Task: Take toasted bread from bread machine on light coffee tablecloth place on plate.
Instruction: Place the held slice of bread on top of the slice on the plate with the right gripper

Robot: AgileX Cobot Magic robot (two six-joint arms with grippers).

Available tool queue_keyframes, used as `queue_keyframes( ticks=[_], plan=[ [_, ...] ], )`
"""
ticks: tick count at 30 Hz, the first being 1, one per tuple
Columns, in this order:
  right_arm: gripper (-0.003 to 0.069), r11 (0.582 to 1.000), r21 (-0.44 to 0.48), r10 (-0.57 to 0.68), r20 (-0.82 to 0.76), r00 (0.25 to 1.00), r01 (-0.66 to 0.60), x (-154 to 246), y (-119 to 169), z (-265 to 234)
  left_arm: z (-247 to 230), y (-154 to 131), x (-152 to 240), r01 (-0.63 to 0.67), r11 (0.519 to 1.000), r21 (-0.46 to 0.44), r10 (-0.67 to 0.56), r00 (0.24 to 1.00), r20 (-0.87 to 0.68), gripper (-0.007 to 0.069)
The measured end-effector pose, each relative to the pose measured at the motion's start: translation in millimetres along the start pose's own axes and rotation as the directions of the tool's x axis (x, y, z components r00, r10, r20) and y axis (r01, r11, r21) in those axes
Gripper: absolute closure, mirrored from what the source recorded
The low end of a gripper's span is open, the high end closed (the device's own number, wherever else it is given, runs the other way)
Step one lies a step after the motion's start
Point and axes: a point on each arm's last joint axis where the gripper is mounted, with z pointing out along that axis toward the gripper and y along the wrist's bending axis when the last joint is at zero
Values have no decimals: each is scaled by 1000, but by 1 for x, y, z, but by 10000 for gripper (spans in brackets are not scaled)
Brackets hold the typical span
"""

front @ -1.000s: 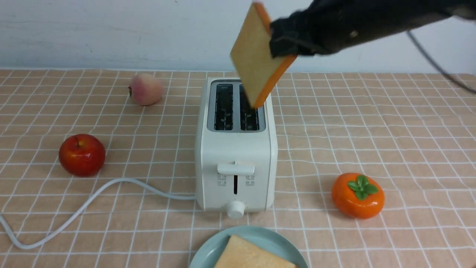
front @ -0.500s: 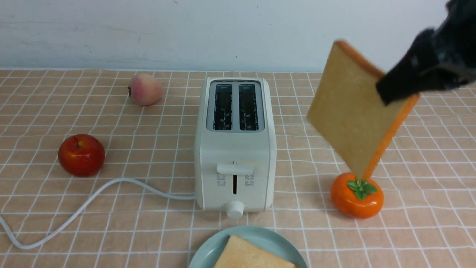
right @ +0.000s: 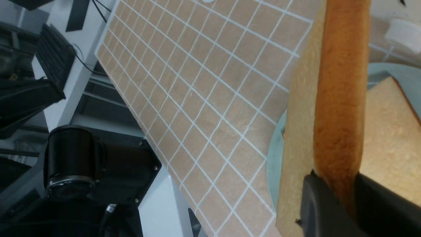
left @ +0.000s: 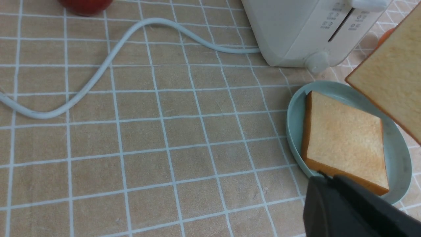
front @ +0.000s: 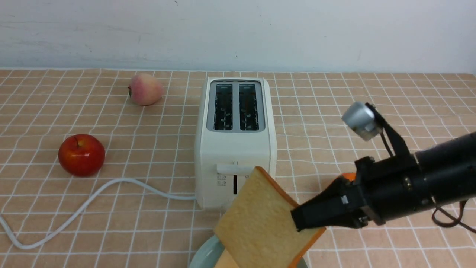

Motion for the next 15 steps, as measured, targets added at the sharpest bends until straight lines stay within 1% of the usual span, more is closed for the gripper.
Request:
queue_keyframes(
  ticks=[3, 9, 11, 15],
  plan=[
    [568, 1000, -11, 29, -9, 1000, -29, 2, -9, 7, 0, 0, 0, 0, 1000, 0, 0, 1000, 0, 639],
    [568, 993, -6, 120, -70, 990, -121, 7, -35, 27, 0, 0, 0, 0, 1000, 0, 0, 1000, 0, 639],
    [568, 991, -7, 132, -80, 988, -133, 9, -38, 31, 0, 0, 0, 0, 1000, 0, 0, 1000, 0, 639],
    [529, 988, -6, 154, -129, 980, -156, 15, -43, 49, 0, 0, 0, 0, 1000, 0, 0, 1000, 0, 639]
  ],
)
